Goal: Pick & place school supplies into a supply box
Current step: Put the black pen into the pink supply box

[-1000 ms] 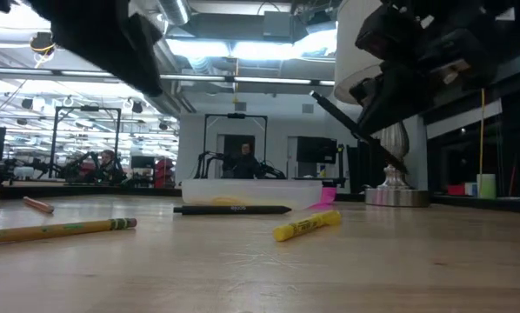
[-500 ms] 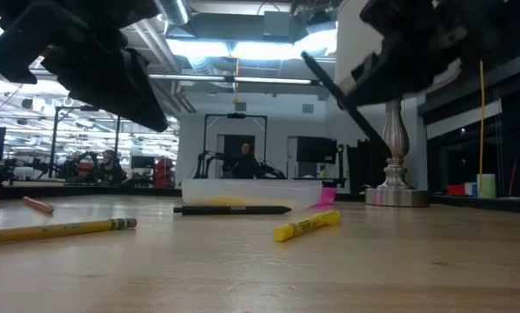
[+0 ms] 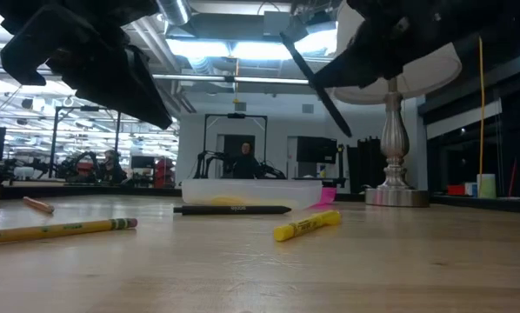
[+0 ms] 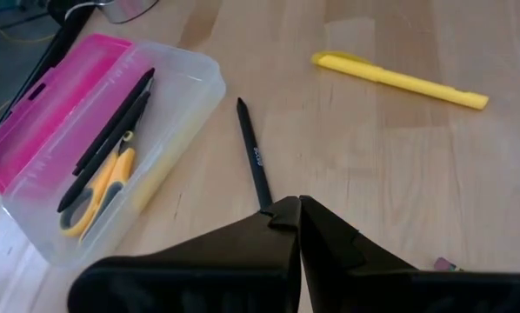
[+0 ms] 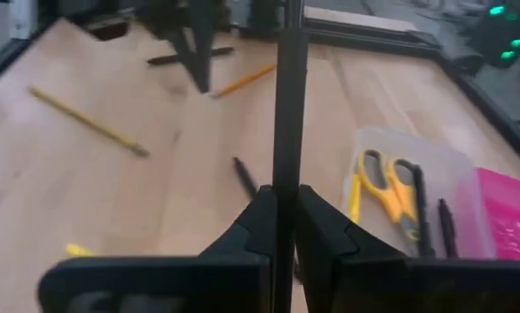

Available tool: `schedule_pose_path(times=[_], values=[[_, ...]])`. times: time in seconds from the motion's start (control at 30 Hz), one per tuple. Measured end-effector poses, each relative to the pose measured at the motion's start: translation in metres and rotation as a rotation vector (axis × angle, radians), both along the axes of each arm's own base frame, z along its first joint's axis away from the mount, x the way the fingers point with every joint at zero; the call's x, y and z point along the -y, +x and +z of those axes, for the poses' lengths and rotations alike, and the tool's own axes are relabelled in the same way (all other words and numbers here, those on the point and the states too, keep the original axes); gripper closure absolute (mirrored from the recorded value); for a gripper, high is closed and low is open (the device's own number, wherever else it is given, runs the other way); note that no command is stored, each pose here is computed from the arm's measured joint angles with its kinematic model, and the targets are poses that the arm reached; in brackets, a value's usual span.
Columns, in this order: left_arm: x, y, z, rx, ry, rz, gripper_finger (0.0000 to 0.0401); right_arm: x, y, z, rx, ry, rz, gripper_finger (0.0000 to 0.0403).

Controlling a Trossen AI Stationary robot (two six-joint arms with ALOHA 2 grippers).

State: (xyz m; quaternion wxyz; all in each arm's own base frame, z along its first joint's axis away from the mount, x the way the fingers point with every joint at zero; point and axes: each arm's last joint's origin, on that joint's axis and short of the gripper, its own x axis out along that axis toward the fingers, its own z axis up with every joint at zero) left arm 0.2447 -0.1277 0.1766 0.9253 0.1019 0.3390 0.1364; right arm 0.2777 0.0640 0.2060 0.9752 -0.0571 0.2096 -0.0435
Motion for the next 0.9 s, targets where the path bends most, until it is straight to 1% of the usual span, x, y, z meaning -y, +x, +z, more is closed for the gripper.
schedule_pose_path(times=[0.1, 0.27, 0.33, 0.5, 0.63, 0.77, 0.9], values=[[0.000, 0.000, 0.000, 0.001, 0.000, 0.001, 0.0397, 0.002, 0.001, -0.003, 0.001, -0.022, -0.071, 0.0376], [-0.002, 0.000, 0.001, 0.022, 0.031, 0.031, 0.0397, 0.009, 0.003, -0.002, 0.012, 0.000, -0.163, 0.0376], [-0.002, 0.000, 0.001, 0.029, 0.044, 0.043, 0.0397, 0.012, 0.005, 0.003, 0.013, 0.011, -0.192, 0.0376], [-0.002, 0.000, 0.001, 0.035, 0.055, 0.052, 0.0397, 0.024, 0.013, 0.014, 0.002, 0.008, -0.238, 0.0376], [-0.003, 0.000, 0.001, 0.032, 0.057, 0.052, 0.0397, 0.036, 0.019, 0.021, 0.010, 0.025, -0.289, 0.0376], [-0.003, 0.000, 0.001, 0.026, 0.070, 0.042, 0.0397, 0.046, 0.025, 0.022, 0.004, 0.048, -0.303, 0.0376], [-0.003, 0.000, 0.001, 0.014, 0.094, 0.023, 0.0397, 0.053, 0.038, 0.018, -0.029, 0.052, -0.308, 0.0376]])
